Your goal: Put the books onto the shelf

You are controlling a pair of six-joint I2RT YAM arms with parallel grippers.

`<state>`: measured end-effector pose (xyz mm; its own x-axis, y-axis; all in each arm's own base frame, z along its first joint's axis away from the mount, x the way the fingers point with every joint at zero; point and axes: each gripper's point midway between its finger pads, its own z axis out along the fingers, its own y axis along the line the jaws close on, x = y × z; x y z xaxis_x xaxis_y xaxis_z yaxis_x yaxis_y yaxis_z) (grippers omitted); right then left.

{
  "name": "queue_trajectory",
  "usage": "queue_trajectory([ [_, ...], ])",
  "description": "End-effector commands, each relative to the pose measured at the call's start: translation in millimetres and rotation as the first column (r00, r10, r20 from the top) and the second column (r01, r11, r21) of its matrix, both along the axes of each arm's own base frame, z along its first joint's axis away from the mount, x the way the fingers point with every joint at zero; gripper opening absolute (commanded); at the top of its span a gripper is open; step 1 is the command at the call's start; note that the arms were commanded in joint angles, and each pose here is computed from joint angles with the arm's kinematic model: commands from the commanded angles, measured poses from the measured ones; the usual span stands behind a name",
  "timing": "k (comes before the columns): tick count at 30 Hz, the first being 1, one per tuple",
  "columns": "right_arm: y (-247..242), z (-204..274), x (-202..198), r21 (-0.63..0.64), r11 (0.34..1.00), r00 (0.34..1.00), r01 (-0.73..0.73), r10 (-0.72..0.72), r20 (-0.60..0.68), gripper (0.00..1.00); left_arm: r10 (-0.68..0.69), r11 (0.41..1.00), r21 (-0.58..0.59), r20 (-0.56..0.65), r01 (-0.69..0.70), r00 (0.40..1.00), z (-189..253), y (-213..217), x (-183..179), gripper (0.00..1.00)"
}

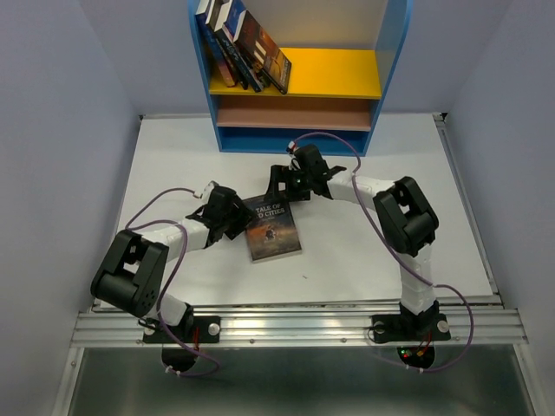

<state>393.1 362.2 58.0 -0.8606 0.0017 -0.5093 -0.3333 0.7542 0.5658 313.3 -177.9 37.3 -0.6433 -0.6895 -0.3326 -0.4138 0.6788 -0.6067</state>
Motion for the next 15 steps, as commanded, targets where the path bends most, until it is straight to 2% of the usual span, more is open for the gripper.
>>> queue_trajectory([
  [1,-1.1,26.9,-30.9,0.033,0.997,0.996,-0.07,0.071,-0.056,1.0,-0.01,1.0,-0.006,-0.058,0.009,0.998,-11.6,-0.8,-18.2,0.62],
  [2,-2.8,25.9,-34.1,0.028,0.997,0.995,-0.072,0.074,-0.067,1.0,-0.013,1.0,-0.005,-0.056,0.013,0.998,-12.0,-1.4,-17.9,0.57],
  [3,-3.5,25.6,-36.7,0.027,0.997,0.994,-0.078,0.079,-0.075,1.0,-0.017,1.0,-0.004,-0.066,0.017,0.998,-15.6,-2.3,-17.9,0.46],
  [5,-0.1,27.7,-43.2,0.052,0.993,0.989,-0.103,0.107,-0.1,1.0,-0.023,1.0,-0.005,-0.08,0.023,0.997,-19.9,-4.6,-16.9,0.37],
  [8,12.8,34.8,-49.6,0.119,0.977,0.975,-0.175,0.189,-0.119,0.99,-0.034,0.999,-0.001,-0.096,0.034,0.995,-26.2,-7.1,-15.2,0.37],
  [10,21.2,46.9,-59.0,0.185,0.953,0.956,-0.239,0.264,-0.126,0.94,-0.037,0.999,-0.004,-0.094,0.037,0.995,-26.3,-9.4,-11.4,0.35],
  [14,27.2,86.5,-62.6,0.241,0.917,0.942,-0.319,0.335,-0.029,0.67,-0.044,0.999,-0.002,-0.123,0.044,0.991,-34.9,-12.4,-10.2,0.34],
  [15,28.6,94.8,-64.6,0.255,0.904,0.935,-0.343,0.355,-0.003,0.66,-0.045,0.999,-0.003,-0.122,0.045,0.991,-34.4,-13.4,-8.8,0.34],
])
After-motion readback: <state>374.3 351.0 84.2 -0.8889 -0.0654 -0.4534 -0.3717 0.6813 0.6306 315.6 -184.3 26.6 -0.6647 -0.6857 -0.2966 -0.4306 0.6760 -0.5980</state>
